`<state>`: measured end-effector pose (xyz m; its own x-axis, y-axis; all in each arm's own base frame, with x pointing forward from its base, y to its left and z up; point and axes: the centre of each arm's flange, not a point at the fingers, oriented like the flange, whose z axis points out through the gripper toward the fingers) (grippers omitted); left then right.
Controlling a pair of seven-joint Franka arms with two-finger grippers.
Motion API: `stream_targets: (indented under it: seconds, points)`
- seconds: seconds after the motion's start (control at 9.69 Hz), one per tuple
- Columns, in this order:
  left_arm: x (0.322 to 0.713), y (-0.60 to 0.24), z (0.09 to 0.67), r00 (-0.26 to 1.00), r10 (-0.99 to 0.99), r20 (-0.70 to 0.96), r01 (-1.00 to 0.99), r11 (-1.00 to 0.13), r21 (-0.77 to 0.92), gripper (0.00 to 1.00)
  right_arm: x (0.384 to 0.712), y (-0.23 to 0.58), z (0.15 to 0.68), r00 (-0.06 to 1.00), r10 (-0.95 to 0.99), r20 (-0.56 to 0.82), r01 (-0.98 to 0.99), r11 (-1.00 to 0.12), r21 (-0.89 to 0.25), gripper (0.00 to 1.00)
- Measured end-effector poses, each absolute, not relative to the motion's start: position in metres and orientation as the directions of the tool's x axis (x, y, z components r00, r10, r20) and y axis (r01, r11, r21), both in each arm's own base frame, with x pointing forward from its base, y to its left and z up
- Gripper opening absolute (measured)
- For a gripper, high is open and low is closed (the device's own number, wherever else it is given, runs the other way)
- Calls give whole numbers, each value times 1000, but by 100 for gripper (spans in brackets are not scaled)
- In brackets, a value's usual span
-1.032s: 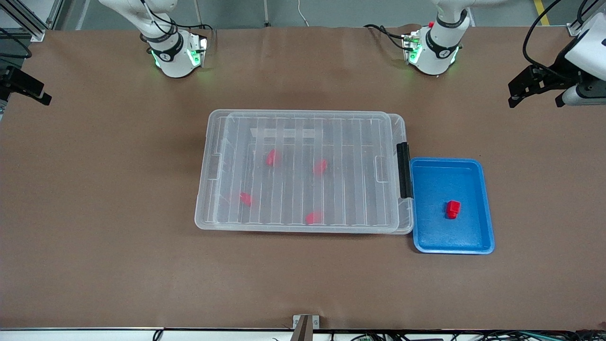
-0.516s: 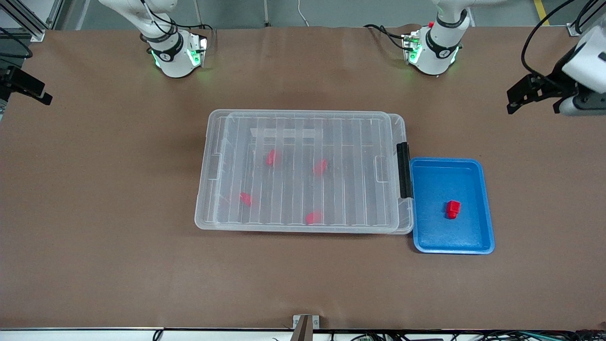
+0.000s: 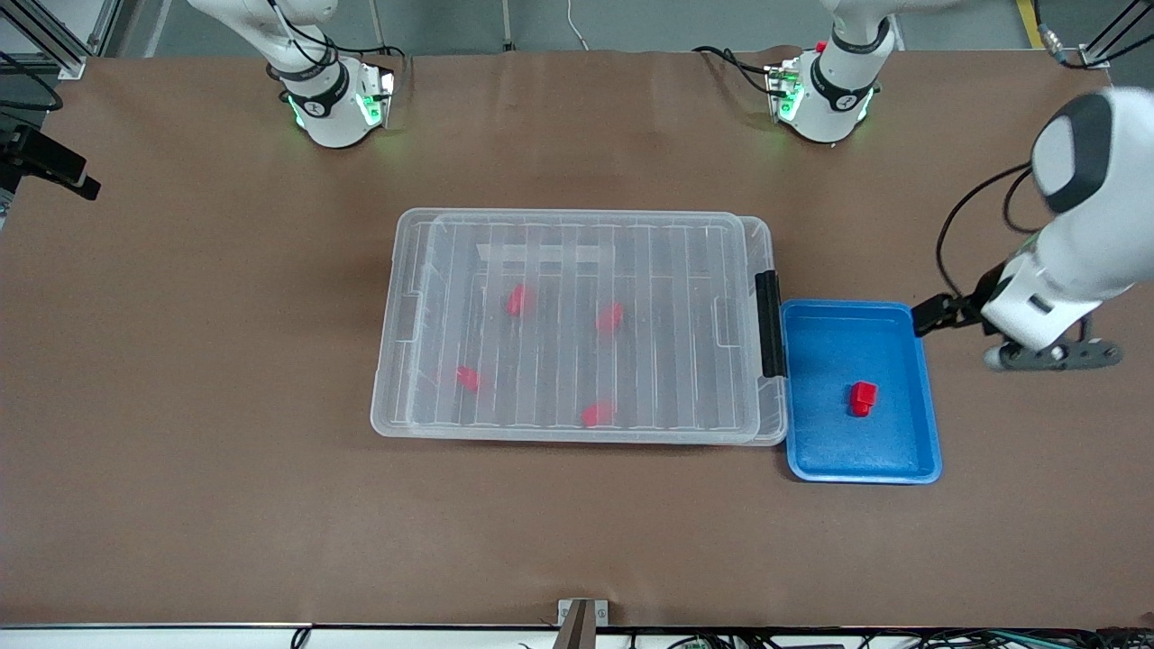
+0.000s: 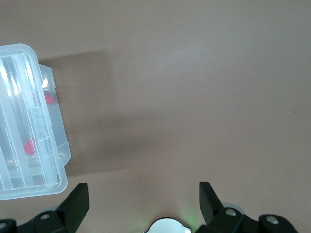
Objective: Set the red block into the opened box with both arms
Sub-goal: 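Move the left gripper over the red block in the blue tray, then grasp the red block with the left gripper while the right gripper reaches the lid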
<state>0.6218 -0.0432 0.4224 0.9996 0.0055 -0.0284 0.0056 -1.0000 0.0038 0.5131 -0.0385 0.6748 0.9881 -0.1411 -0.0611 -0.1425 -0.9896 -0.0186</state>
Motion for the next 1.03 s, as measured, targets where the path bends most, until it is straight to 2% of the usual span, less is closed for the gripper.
stream_targets:
  seconds: [0.31,0.62,0.83,1.03]
  points:
    - [649,-23,302,998,30,-51,32,-999,35,100,533,17,655,999,-41,-35,-43,-997,-56,100]
    - [654,-32,236,998,19,-56,22,-998,55,93,558,107,566,995,78,-53,75,-995,-59,100]
    - [652,-34,206,997,19,-79,23,-998,61,81,564,160,518,991,108,-73,104,-993,-57,100]
    - [650,-34,186,995,19,-99,26,-998,64,69,573,188,463,992,119,-32,117,-991,-63,100]
